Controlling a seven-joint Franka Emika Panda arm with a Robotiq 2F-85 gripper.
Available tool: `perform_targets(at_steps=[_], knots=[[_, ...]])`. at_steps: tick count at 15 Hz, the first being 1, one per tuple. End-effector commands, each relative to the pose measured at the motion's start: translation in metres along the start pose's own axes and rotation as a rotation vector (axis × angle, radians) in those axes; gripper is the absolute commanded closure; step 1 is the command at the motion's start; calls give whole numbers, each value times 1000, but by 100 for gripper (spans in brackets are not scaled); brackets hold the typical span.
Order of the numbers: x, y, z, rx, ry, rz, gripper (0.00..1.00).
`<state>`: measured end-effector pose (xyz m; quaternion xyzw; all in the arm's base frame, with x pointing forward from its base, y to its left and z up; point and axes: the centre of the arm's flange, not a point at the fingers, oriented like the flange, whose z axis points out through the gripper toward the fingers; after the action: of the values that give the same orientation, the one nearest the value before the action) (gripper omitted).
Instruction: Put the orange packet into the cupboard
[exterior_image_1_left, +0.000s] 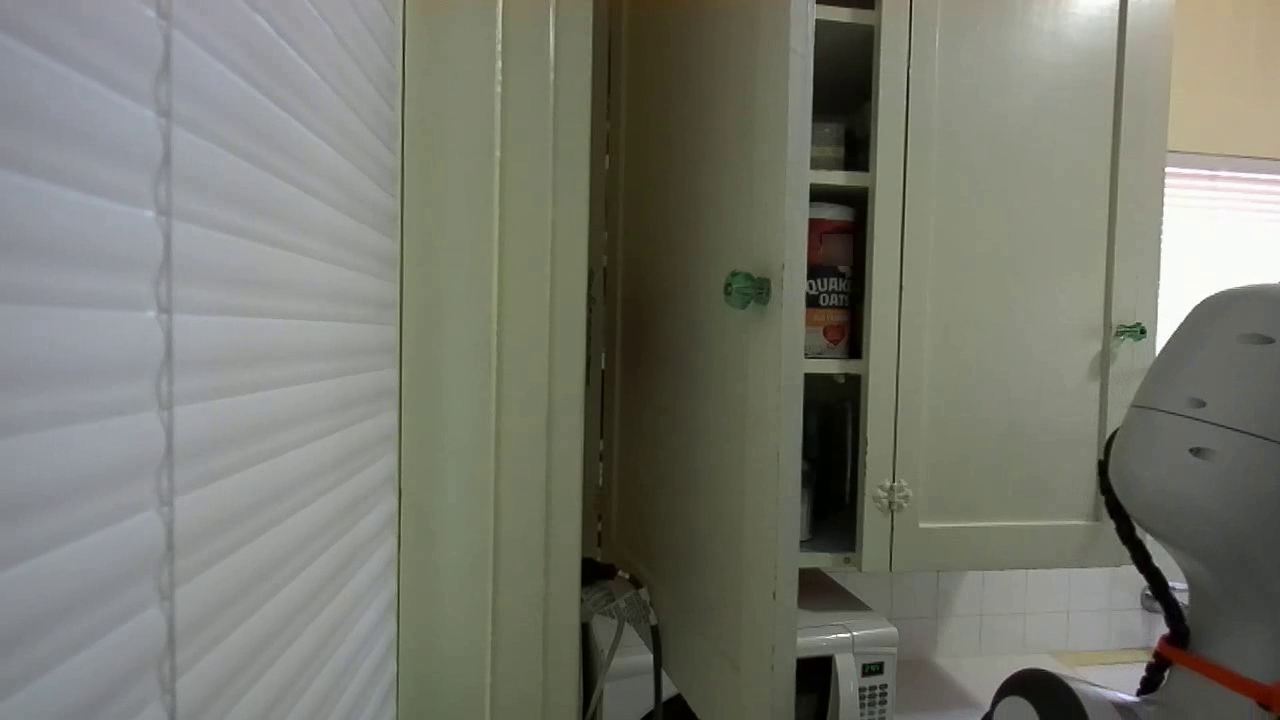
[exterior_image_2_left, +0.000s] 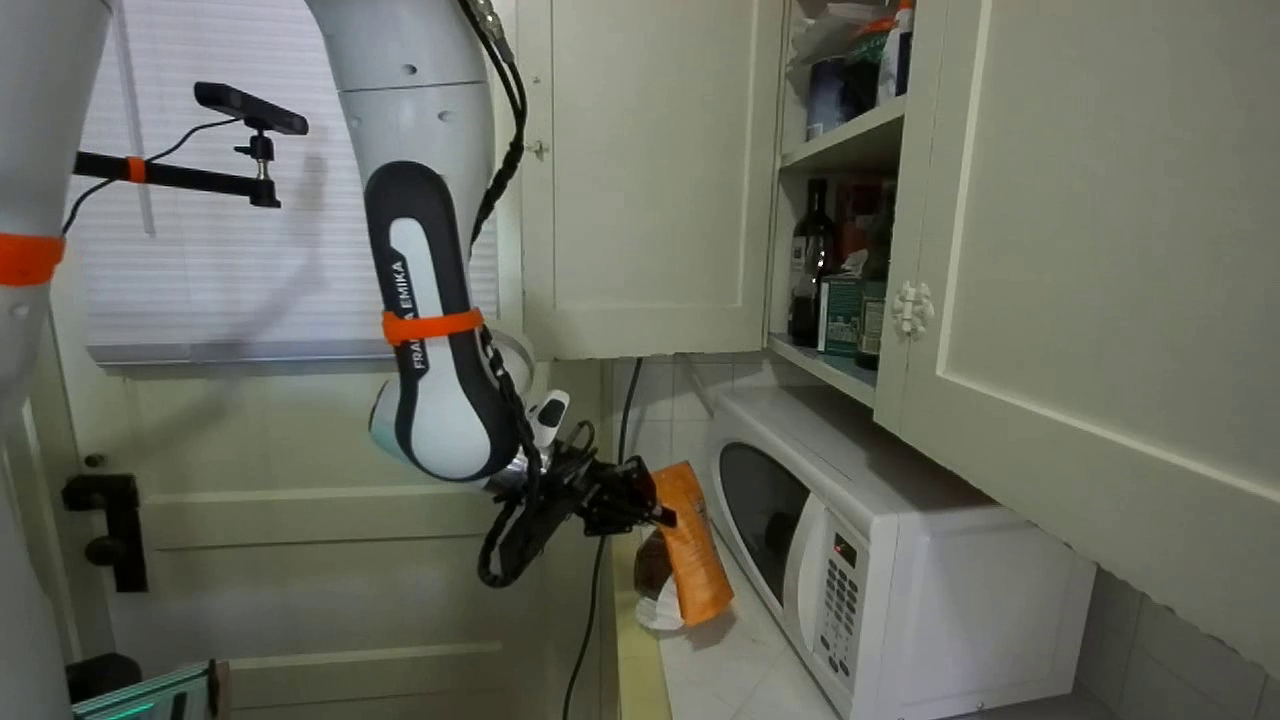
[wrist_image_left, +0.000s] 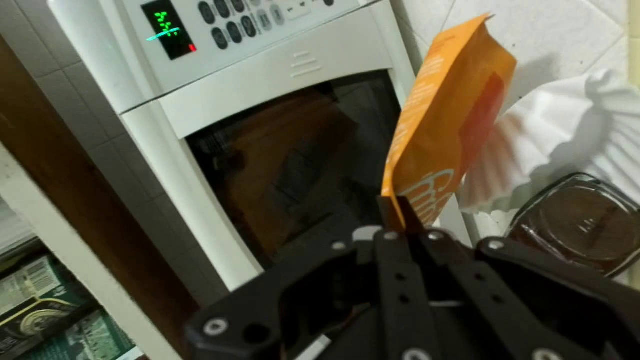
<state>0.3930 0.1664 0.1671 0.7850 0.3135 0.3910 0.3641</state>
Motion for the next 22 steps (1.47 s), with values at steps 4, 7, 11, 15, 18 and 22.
perform_targets(at_steps=[4, 7, 11, 15, 18, 22], knots=[[0, 51, -55, -93, -23, -20, 100], [8, 71, -74, -123, -23, -17, 100], [28, 117, -99, -173, 44, 62, 100], [54, 175, -119, -248, 117, 106, 100], [70, 222, -134, -298, 164, 137, 100], [84, 236, -134, -318, 189, 155, 98]])
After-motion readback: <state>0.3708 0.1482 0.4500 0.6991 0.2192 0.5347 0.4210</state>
